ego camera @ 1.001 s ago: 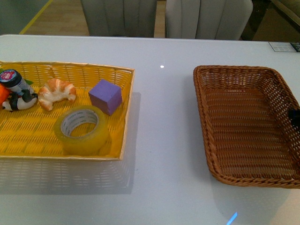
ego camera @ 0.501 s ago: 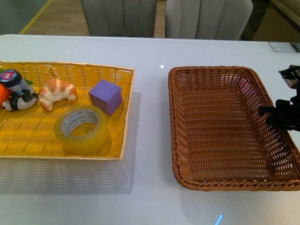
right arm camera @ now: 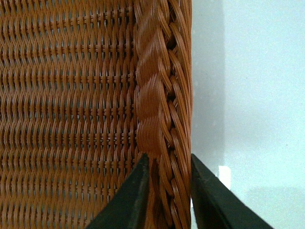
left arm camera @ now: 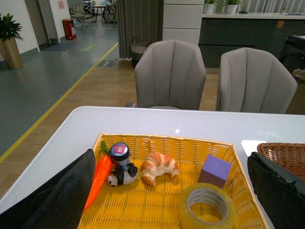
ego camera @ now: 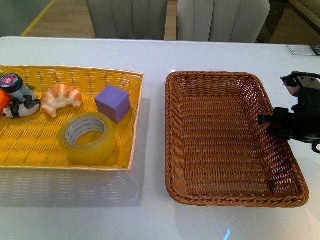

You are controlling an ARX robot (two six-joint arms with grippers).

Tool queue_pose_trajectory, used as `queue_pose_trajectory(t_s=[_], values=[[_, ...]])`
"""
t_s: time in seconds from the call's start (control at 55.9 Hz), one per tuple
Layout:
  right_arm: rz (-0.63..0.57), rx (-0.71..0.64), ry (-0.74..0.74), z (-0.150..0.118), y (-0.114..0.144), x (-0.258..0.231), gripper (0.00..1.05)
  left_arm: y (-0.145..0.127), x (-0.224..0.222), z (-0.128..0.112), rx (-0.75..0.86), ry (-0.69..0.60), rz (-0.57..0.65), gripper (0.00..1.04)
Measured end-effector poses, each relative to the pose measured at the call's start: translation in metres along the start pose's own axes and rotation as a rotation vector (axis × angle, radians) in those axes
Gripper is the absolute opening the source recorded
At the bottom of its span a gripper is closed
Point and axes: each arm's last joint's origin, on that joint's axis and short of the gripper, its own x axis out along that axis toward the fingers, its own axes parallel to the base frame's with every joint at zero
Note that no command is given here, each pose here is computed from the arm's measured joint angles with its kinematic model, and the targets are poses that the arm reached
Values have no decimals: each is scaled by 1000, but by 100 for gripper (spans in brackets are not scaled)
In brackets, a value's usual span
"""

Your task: Move tape to another basket

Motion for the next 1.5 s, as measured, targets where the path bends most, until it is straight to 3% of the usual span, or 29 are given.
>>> queue_pose_trajectory(t_s=[0.232,0.483,0.518,0.572,0.715,1.019,1.502], values=[[-33,21,-100,10,-16,-22,60,0,0,0,0,0,0,96],[-2,40,-316,23,-31,-85,96,0,0,0,0,0,0,96],[-20,22,-405,20,-33,-89,93,0,0,0,0,0,0,96],[-55,-29,-676,5,-32,-104,79,0,0,0,0,0,0,96],[-48,-81,-917,-15,-21,-140,56,0,0,0,0,0,0,96],[-63,-88,-935,-53,-6,-182,3,0,0,0,0,0,0,96],[-61,-94,-938,-88,5,-227,2,0,0,0,0,0,0,96]])
